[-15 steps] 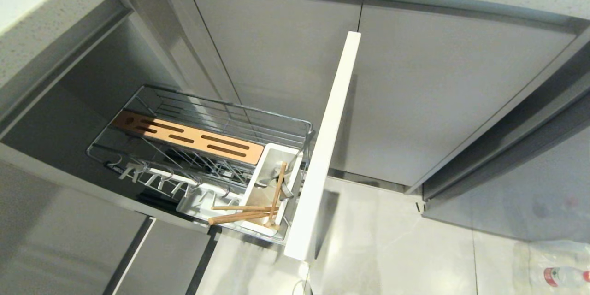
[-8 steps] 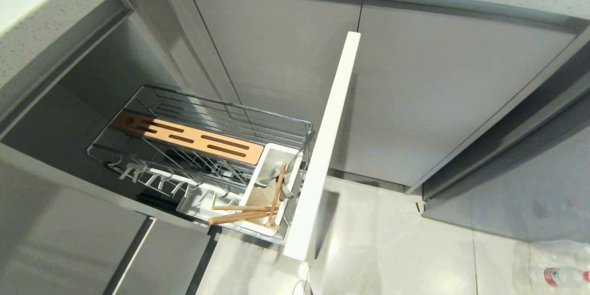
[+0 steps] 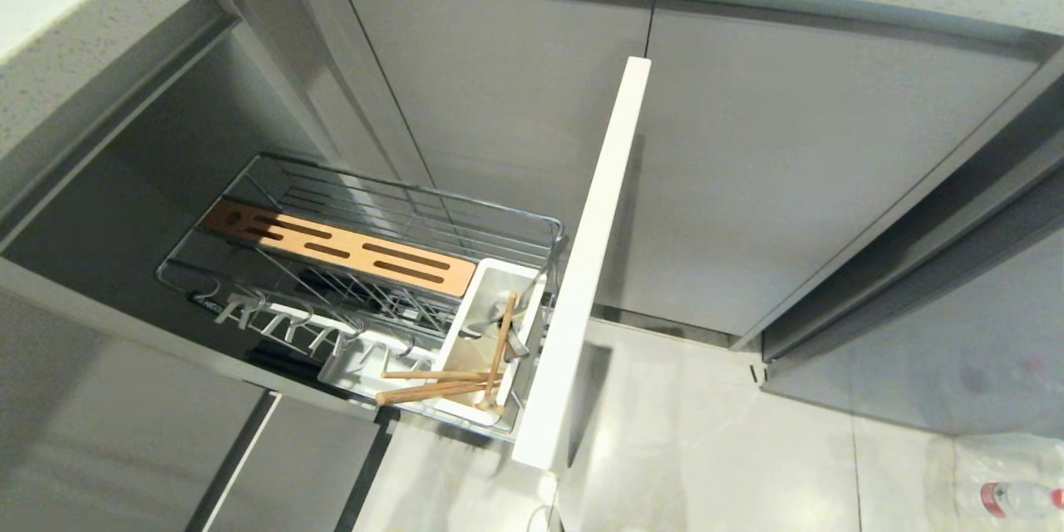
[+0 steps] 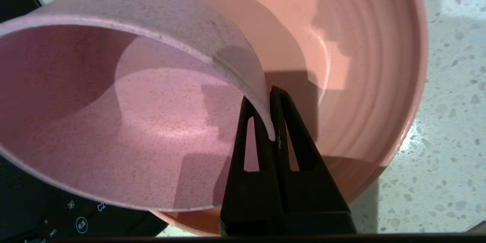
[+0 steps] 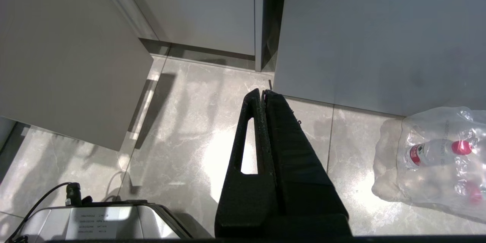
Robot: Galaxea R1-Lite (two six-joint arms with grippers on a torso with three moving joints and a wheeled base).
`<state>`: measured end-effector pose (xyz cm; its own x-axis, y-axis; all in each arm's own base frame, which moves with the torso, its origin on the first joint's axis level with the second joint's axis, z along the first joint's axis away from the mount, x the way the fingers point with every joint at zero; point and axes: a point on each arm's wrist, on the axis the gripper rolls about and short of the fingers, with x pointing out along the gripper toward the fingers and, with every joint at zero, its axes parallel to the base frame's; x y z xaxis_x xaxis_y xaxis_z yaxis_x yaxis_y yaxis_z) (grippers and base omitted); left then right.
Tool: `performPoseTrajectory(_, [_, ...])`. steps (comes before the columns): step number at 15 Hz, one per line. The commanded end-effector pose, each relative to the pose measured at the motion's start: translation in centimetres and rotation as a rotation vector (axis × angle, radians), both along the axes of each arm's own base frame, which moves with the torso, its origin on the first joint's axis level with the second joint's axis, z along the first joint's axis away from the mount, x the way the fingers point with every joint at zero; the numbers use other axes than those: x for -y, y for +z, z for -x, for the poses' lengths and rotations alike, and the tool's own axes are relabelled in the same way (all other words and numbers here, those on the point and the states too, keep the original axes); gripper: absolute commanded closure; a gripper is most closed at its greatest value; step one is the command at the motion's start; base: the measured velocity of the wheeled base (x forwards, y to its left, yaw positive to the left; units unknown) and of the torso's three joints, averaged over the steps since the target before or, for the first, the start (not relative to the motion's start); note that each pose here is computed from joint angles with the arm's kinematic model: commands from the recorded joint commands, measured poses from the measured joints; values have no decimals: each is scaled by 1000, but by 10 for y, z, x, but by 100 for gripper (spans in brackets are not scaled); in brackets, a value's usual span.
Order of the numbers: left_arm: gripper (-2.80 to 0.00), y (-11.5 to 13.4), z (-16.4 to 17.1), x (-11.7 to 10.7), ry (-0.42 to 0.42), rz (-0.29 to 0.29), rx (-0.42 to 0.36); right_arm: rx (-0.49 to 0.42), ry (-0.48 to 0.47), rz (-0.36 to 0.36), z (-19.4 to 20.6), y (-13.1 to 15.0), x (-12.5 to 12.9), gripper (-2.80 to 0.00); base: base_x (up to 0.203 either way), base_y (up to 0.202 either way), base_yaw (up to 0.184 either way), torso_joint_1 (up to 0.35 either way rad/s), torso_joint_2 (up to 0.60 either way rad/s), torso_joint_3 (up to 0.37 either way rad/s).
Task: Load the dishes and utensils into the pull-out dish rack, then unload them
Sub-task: Take the chopsticks out of the cupboard
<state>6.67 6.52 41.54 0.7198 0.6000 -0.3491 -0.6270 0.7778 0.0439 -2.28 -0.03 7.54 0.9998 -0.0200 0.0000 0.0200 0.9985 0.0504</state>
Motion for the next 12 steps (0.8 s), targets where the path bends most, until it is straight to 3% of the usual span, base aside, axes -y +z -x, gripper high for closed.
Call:
performPoseTrajectory(1, [0,0,2,2,0,-5,0,-2,0,0,0,0,0,0,0,0,0,0,0,0])
performPoseTrajectory(3, [0,1,3,3,4,-15,8,-2,0,0,0,0,0,0,0,0,0,0,0,0])
performPoseTrajectory(4, [-280,2,3,3,6,-22,14,-2,0,0,0,0,0,0,0,0,0,0,0,0])
performPoseTrajectory(12, [-280,9,11,10,14,-69,68,-2,0,0,0,0,0,0,0,0,0,0,0,0])
